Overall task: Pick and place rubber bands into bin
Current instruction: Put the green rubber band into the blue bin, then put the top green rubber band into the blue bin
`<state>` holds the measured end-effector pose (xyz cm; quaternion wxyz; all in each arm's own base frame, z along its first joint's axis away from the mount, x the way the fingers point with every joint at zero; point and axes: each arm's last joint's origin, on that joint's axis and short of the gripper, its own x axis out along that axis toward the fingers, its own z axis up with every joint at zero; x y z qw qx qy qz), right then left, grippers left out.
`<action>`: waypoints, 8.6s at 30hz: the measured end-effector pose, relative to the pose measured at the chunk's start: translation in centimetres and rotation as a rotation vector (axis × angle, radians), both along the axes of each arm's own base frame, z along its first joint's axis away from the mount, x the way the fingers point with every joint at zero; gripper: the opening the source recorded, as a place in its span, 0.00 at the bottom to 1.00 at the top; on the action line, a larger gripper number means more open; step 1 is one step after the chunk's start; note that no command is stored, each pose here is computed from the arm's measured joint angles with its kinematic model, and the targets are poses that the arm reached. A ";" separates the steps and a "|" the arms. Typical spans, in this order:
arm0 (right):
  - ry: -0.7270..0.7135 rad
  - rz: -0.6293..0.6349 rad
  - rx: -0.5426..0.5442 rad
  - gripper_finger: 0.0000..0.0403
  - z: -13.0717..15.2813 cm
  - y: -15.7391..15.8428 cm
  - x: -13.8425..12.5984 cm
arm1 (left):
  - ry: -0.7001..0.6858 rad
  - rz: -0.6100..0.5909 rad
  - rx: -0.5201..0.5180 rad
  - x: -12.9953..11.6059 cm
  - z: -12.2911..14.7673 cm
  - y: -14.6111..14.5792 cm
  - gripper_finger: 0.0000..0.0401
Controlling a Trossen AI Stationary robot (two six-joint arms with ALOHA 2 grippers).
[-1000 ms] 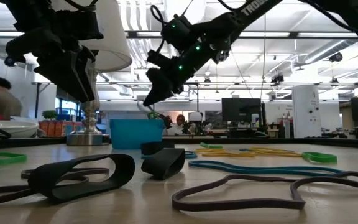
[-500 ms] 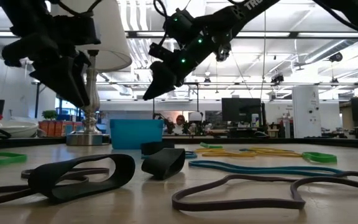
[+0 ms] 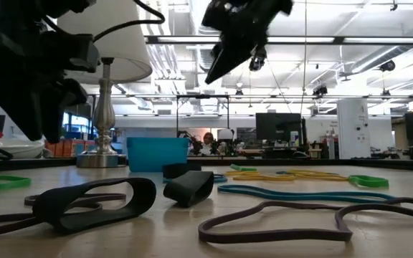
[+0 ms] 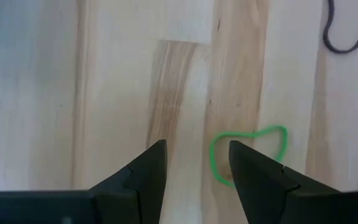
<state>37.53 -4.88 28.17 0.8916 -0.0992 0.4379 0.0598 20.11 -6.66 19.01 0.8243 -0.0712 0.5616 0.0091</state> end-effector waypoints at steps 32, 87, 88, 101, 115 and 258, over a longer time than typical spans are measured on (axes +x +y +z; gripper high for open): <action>-0.304 -0.278 0.047 0.36 0.1 5.9 -21.0 | 0.258 0.067 0.004 1.5 -5.0 -2.0 0.25; -0.480 -0.249 -0.045 0.18 -5.3 6.0 -20.1 | -0.052 0.322 0.851 10.0 3.1 14.1 0.00; -0.478 -0.250 -0.046 0.17 -5.3 6.0 -20.1 | -0.037 0.328 0.850 10.0 2.8 14.5 0.00; -0.461 -0.255 -0.065 0.19 -5.6 6.0 -19.9 | 0.003 0.279 0.767 10.5 1.6 15.6 0.09; -0.369 -0.213 0.028 0.19 -7.1 6.4 -19.0 | 0.089 0.280 0.721 8.8 2.1 14.5 0.26; -0.199 -0.239 0.058 0.18 -6.7 -11.8 8.1 | -0.246 0.388 0.590 0.4 3.6 6.7 0.26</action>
